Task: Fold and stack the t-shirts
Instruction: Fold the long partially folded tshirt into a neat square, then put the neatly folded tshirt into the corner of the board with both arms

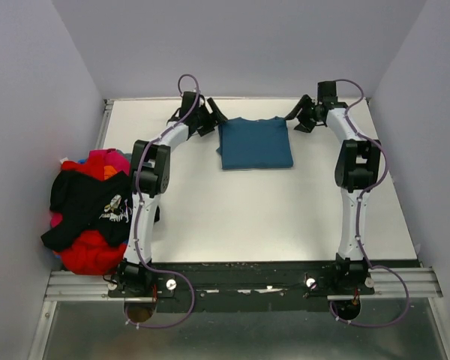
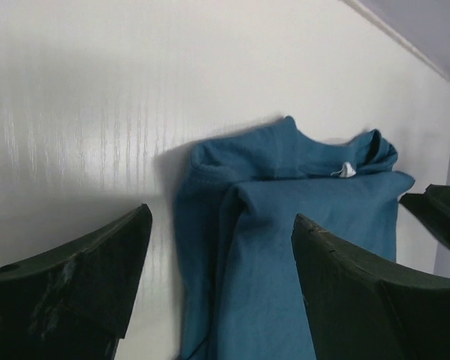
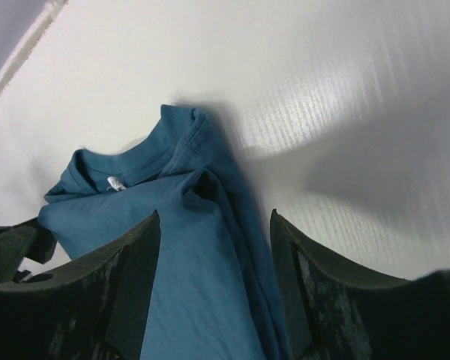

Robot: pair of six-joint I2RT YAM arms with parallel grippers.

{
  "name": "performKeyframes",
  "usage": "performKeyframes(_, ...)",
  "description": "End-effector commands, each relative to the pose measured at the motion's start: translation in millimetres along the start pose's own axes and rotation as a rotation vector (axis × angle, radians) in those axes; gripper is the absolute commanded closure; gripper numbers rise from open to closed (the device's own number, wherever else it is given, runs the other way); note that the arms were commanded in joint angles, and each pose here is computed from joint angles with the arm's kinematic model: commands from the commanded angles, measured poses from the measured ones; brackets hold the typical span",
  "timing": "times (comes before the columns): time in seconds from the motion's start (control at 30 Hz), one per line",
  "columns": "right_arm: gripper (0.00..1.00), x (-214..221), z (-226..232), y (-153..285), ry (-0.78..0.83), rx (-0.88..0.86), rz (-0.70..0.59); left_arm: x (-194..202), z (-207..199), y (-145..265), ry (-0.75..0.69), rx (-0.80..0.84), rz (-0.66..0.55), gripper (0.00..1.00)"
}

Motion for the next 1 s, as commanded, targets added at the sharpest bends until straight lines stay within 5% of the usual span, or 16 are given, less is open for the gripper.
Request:
performKeyframes(0.0, 0.38, -7, 17, 21, 0.074, -0.09, -0.038, 1, -21, 20, -0.04, 0.083, -0.01, 0.16)
performKeyframes(0.33, 0.53, 17, 3, 11, 0.048, -0.047, 0.045, 24, -13, 16, -0.06, 0.017, 0.042, 0.37)
performKeyframes(0.7, 0.48, 25, -9, -19, 0.006, 0.058, 0.093, 25, -5, -10, -0.032, -0.015, 0.05, 0.52)
performKeyframes(0.97, 0.45, 29, -12, -28, -0.017, 0.129, 0.074, 26, 6, -15, -0.017, -0.078, 0.042, 0.52)
Point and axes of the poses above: each gripper's point midway between its finger pads, its own y axis back along the fingers, its own z axis along the line the jaws close on, x = y × z, the point moved 6 cm from there along y, back along the fingers, and after that the axes turned 1 degree about y, right-handed, at the moved point
